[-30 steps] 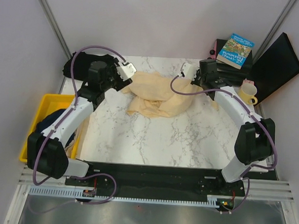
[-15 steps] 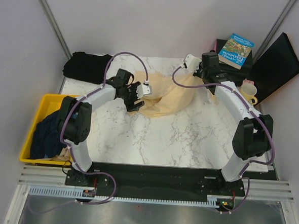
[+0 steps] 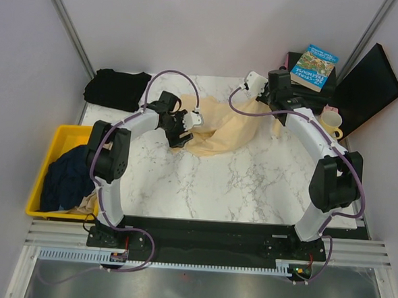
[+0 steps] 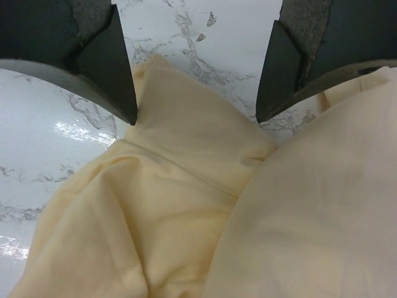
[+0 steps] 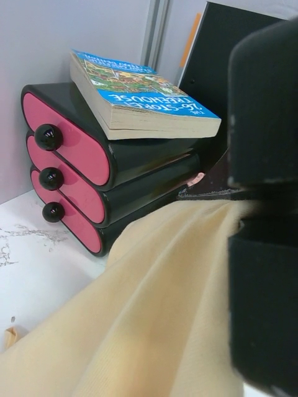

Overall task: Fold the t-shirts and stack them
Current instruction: Flatten out the tshirt

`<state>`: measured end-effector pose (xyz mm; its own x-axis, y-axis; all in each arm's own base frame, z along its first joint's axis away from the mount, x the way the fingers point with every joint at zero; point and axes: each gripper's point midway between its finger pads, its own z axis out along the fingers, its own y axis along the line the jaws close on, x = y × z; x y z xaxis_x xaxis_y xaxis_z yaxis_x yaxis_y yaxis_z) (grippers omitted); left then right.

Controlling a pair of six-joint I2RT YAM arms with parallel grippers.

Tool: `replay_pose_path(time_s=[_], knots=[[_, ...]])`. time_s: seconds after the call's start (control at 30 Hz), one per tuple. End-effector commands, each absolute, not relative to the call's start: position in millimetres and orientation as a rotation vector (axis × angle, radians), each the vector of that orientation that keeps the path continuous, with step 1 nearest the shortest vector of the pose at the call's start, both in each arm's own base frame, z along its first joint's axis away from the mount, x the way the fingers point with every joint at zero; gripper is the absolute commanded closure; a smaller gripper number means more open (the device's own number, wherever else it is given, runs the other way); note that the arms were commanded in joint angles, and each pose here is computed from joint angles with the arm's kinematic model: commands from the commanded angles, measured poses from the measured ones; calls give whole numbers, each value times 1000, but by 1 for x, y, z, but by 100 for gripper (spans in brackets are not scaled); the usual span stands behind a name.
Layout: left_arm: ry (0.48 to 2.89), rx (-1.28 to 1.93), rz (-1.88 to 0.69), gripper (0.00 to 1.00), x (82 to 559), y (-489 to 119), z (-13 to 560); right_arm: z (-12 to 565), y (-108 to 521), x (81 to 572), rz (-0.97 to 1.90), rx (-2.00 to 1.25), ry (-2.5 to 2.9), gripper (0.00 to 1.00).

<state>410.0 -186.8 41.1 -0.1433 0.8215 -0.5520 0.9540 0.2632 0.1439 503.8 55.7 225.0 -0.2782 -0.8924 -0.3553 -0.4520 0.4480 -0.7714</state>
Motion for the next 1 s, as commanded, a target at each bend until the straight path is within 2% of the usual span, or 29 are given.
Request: replay_pose_path(time_s=[0.0,0.07,0.1,0.13,0.27,0.4,0.53,0.63,0.77,0.97], knots=[[2037,1574,-315,32,419,-189,38,246,59,510,-671,-1072,1863,100],[2048,1561,-315,56,420,-189,38,244,59,508,-661,-1076,1867,100],[2054,1558,-311,89,421,-190,37,241,60,508,-655,-1081,1870,100],[2055,1547,-309,98,423,-191,39,242,61,507,-651,-1080,1868,100],[2074,1495,-287,98,427,-189,49,235,60,505,-650,-1092,1880,100],[2050,1292,2,98,467,-159,104,229,59,500,-654,-1107,1892,100],[1897,976,351,98,517,-109,225,226,53,500,-683,-1097,1909,100],[1793,823,576,98,534,-69,298,235,44,509,-758,-1014,1903,100],[1588,643,791,98,536,-34,395,263,31,524,-863,-873,1852,100],[1342,530,958,98,526,-20,499,323,23,548,-961,-657,1706,100]])
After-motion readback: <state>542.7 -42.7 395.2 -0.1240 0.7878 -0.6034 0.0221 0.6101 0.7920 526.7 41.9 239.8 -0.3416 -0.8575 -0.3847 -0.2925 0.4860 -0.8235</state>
